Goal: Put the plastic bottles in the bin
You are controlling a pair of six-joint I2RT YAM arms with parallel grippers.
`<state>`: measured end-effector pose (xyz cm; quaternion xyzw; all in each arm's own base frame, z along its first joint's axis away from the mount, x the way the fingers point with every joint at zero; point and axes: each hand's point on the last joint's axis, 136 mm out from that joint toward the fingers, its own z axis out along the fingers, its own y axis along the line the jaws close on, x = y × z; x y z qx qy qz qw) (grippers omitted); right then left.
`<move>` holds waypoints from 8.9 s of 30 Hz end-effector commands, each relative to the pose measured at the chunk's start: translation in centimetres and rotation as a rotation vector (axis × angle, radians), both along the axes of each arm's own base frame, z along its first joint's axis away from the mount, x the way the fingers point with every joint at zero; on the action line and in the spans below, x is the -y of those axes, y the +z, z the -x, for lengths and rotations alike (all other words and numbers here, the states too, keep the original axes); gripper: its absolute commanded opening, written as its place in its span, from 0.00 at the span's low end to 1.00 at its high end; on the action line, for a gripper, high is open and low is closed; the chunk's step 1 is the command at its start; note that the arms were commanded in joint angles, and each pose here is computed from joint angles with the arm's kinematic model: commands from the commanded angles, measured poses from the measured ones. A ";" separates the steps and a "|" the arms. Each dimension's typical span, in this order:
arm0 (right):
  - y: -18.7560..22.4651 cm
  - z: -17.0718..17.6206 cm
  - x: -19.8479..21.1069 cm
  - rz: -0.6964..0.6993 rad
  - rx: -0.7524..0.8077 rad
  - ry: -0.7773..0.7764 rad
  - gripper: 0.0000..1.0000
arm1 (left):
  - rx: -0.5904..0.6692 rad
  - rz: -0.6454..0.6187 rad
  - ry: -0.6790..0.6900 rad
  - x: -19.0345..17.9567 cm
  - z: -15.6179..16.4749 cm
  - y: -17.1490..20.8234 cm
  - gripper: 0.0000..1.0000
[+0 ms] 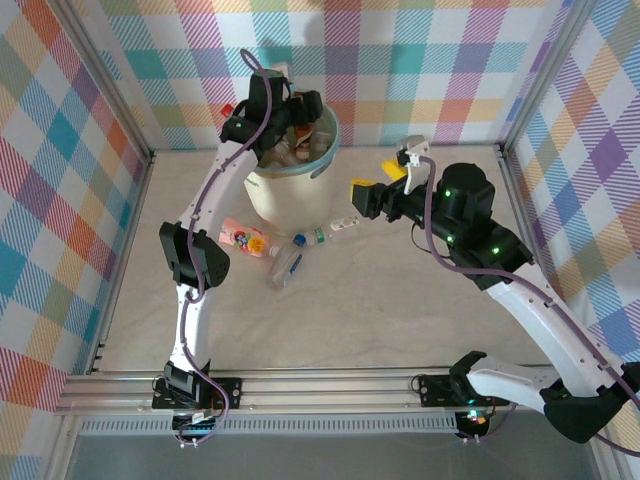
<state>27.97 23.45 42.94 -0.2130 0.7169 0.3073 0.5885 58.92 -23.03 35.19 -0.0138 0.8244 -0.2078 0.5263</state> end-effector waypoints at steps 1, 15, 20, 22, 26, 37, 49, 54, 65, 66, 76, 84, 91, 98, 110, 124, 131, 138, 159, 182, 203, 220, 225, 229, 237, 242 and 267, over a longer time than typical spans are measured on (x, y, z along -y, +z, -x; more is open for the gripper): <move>-0.2 0.1 -0.3 -0.010 -0.009 0.013 0.82 | 0.073 0.046 0.008 -0.7 1.1 4.5 0.85; -0.6 -0.1 -0.9 -0.025 -0.042 0.026 0.79 | 0.104 -0.025 0.082 -2.1 -0.1 4.3 0.82; -0.6 -0.2 -0.7 -0.024 -0.044 0.015 0.79 | 0.043 -0.030 0.137 -2.5 -1.2 1.9 0.82; -0.6 -0.2 -0.5 -0.024 -0.045 0.009 0.79 | 0.023 -0.037 0.178 -3.2 -1.2 1.4 0.81; -0.8 -0.1 -0.2 -0.019 -0.058 -0.005 0.79 | 0.013 -0.085 0.266 -5.5 -0.4 2.0 0.80; -1.0 -0.2 0.1 -0.022 -0.067 -0.023 0.78 | 0.054 -0.005 0.264 -8.2 2.3 6.1 0.78; -1.7 -0.2 0.1 -0.001 -0.078 -0.021 0.78 | 0.044 0.082 -0.055 0.5 0.8 4.5 0.77; -1.9 -0.1 0.0 -0.002 -0.085 -0.015 0.77 | 0.066 0.103 -0.092 1.9 0.3 4.2 0.77; -2.4 0.1 0.1 -0.001 -0.088 -0.016 0.77 | -0.045 -0.081 0.205 -3.9 -1.9 -1.6 0.79; -2.4 0.1 0.2 -0.001 -0.087 -0.018 0.76 | -0.049 -0.096 0.226 -4.3 -1.9 -1.8 0.79; -2.3 0.3 0.2 -0.003 -0.095 -0.014 0.76 | -0.065 -0.132 0.430 -9.7 -0.4 -0.1 0.74; -3.5 -0.3 0.3 0.024 -0.132 -0.040 0.76 | -0.007 -0.067 0.440 -11.2 1.8 4.7 0.75; -6.8 -1.3 -1.3 0.106 -0.273 -0.008 0.74 | 0.137 -0.024 0.253 -8.6 6.0 11.7 0.75; -10.8 -2.6 -3.4 0.200 -0.334 0.039 0.75 | 0.165 -0.121 0.011 -6.7 12.9 12.4 0.75; -20.8 -3.5 -6.2 0.646 -0.083 0.375 0.86 | 0.114 -0.178 -0.438 -4.9 28.0 3.3 0.77; -31.2 -10.3 -4.9 0.915 0.048 0.523 0.98 | 0.102 -0.206 -0.382 -8.8 35.0 -3.2 0.84; -34.1 -12.6 -5.8 0.958 0.065 0.598 0.98 | 0.112 -0.255 -0.298 -10.5 34.9 -2.9 0.84; -36.2 -13.2 -6.4 0.970 0.069 0.647 0.97 | 0.114 -0.258 -0.290 -10.6 34.7 -2.7 0.85; -35.1 -9.1 -3.9 0.919 -0.128 0.598 0.62 | 0.118 -0.255 -0.297 -10.0 33.7 -1.9 0.85; -11.5 3.8 -6.8 0.156 0.150 0.609 0.58 | 0.103 0.329 -0.525 -1.7 30.2 7.0 0.84; -7.8 4.4 -8.8 0.097 0.218 0.642 0.59 | -0.041 0.297 -0.762 3.1 33.0 5.2 0.67; -4.5 1.4 -8.1 0.138 0.211 0.452 0.92 | 0.179 0.230 -0.461 -1.1 30.5 11.3 0.00; -3.0 -1.0 -6.2 0.186 0.248 0.264 1.00 | 0.274 0.075 -0.156 -4.9 25.2 14.4 0.00; -3.7 -2.5 -4.4 0.247 0.232 0.132 1.00 | 0.297 -0.050 0.000 -6.4 19.7 15.1 0.00; -6.2 -1.5 -2.1 0.328 0.200 0.079 1.00 | 0.213 -0.126 0.018 -4.3 10.3 12.2 0.00; -6.8 -1.1 -1.4 0.353 0.196 0.066 1.00 | 0.113 -0.143 -0.056 -1.6 7.0 8.5 0.00; -8.0 -1.9 -2.8 0.377 0.159 0.118 1.00 | -0.314 -0.380 -0.042 -2.5 5.0 -8.1 0.18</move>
